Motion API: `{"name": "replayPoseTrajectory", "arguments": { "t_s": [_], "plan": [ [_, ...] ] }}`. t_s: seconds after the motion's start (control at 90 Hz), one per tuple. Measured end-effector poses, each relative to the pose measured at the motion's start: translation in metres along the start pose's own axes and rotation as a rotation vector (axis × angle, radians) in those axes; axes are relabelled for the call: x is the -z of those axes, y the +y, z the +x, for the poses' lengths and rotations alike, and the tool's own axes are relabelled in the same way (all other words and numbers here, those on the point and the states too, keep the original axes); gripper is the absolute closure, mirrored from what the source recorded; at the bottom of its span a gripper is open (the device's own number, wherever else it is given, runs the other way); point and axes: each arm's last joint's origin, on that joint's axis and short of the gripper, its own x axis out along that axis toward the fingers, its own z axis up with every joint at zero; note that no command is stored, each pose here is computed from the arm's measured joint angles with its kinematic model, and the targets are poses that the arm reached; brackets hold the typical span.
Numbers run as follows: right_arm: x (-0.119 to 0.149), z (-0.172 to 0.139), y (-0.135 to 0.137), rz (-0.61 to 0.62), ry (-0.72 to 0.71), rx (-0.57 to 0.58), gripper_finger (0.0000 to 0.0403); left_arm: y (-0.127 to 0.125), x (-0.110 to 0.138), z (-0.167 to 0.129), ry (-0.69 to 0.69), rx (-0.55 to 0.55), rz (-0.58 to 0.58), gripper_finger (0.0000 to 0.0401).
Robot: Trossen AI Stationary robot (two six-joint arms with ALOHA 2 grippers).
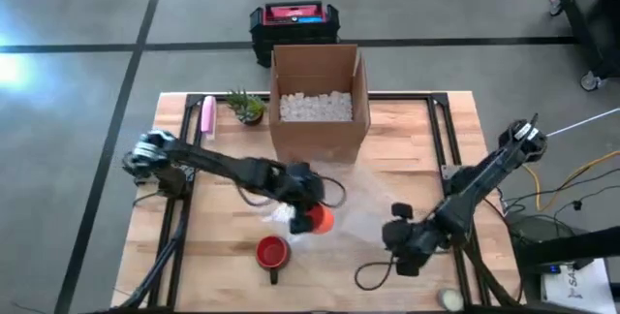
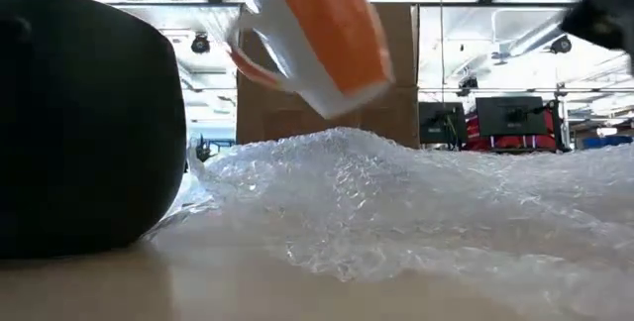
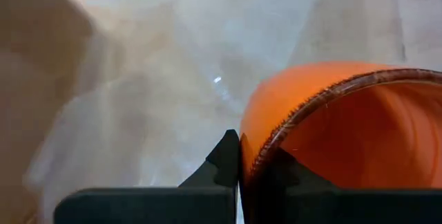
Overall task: Wrap mug
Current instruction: Wrap the orange mug with the bubble wrap on top
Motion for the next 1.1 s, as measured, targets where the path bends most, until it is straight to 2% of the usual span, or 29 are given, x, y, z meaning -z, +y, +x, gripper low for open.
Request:
{"name": "replayPoseTrajectory", "arguments": {
  "t_s": [0.211, 0.389, 0.533, 0.711, 0.933, 1.1],
  "plan": [
    [0.016, 0.01, 0.009, 0.044, 0.012, -0.012, 0.0295, -0.008, -0.011, 0.057, 0.099, -0.034, 0.028, 0.04],
    [0.017, 0.009, 0.011, 0.072, 0.001, -0.018, 0.0307, -0.014, -0.025, 0.075, 0.101, -0.032, 0.043, 0.0394],
    [0.017, 0.009, 0.012, 0.086, -0.008, -0.019, 0.0313, -0.014, -0.025, 0.081, 0.107, -0.022, 0.034, 0.0374],
    [0.017, 0.008, 0.012, 0.084, -0.01, -0.019, 0.0298, -0.014, -0.029, 0.078, 0.09, -0.009, 0.027, 0.0305],
    [0.014, 0.005, 0.015, 0.074, 0.014, -0.056, 0.0223, -0.017, -0.049, 0.062, -0.004, 0.034, 0.022, 0.0192],
    [0.008, -0.005, 0.026, 0.046, 0.071, -0.149, 0.0181, -0.017, -0.055, 0.048, 0.013, 0.03, 0.03, 0.0141]
  ]
}}
